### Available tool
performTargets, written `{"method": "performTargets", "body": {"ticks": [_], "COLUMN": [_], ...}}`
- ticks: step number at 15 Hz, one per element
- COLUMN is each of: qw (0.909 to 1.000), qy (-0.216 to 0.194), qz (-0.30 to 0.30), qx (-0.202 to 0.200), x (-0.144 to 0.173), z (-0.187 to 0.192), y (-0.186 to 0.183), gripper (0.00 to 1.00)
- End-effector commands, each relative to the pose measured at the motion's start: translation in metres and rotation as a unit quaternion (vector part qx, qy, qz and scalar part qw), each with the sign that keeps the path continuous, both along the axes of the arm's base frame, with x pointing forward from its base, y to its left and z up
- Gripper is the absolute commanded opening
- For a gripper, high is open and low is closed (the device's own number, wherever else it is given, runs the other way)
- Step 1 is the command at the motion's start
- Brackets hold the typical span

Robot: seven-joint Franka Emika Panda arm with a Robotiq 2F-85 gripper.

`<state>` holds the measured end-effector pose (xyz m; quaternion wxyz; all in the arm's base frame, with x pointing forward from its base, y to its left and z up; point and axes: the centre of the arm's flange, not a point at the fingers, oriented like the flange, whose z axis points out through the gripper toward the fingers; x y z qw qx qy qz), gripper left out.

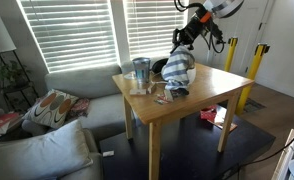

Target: Remove the cloth from the transparent bucket

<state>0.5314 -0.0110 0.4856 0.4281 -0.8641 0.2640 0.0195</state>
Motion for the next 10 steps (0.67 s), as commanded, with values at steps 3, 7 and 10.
{"method": "performTargets", "body": {"ticks": [3, 7, 10], "qw": [0.9967, 0.9834, 0.9741], "qy": [-0.024, -0.034, -0.048], "qz": [-0.062, -0.155, -0.197], "qx": [0.047, 0.088, 0.101], "x": [-0.015, -0.021, -0.026], "z": [0.051, 0.085, 0.101], "y": [-0.014, -0.037, -0.048], "gripper": [0.01, 0.01, 0.01]}}
